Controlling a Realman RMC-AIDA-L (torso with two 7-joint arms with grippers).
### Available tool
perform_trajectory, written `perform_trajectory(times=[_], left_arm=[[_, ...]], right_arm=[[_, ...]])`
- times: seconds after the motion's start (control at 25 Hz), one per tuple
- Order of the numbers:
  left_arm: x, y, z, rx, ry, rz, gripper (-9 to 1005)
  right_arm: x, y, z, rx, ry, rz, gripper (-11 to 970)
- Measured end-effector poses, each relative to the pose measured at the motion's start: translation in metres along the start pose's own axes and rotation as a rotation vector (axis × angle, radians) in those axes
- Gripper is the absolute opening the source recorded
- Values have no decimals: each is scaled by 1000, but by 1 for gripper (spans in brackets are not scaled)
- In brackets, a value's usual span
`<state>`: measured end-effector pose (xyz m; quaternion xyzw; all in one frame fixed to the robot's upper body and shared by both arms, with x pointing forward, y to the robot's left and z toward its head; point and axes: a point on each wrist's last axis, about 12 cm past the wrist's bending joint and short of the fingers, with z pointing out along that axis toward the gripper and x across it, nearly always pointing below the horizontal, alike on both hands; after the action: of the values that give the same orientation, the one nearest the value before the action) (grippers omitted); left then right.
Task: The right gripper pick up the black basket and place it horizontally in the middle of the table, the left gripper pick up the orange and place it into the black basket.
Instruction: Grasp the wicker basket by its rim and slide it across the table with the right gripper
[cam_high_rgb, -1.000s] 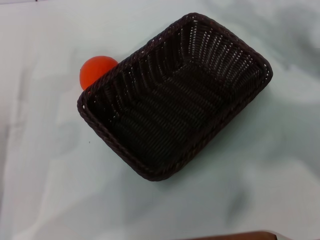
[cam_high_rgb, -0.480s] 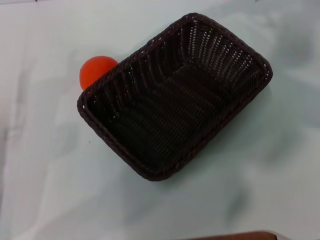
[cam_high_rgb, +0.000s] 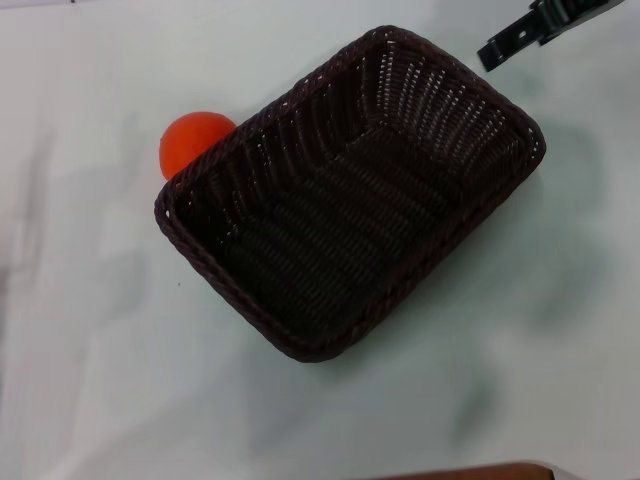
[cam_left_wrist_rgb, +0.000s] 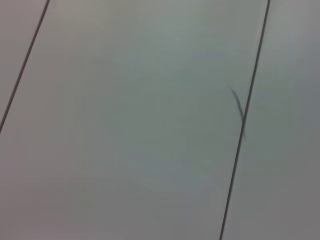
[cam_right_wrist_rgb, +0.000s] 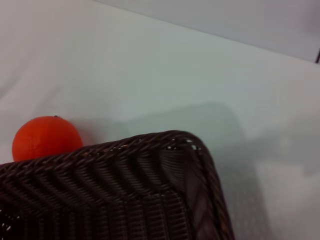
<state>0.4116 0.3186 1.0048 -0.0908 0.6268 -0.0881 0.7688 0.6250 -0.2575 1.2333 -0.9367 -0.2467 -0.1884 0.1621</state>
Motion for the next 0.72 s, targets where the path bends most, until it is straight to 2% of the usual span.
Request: perform_trajectory(times=[0.28, 0.72], left_arm=[[1, 1, 0, -4, 12, -1, 814], [3, 1, -1, -9, 29, -4, 814]], right_arm=[[-8, -2, 34, 22, -23, 24, 916], [-17, 10, 75, -1, 4, 82, 915]])
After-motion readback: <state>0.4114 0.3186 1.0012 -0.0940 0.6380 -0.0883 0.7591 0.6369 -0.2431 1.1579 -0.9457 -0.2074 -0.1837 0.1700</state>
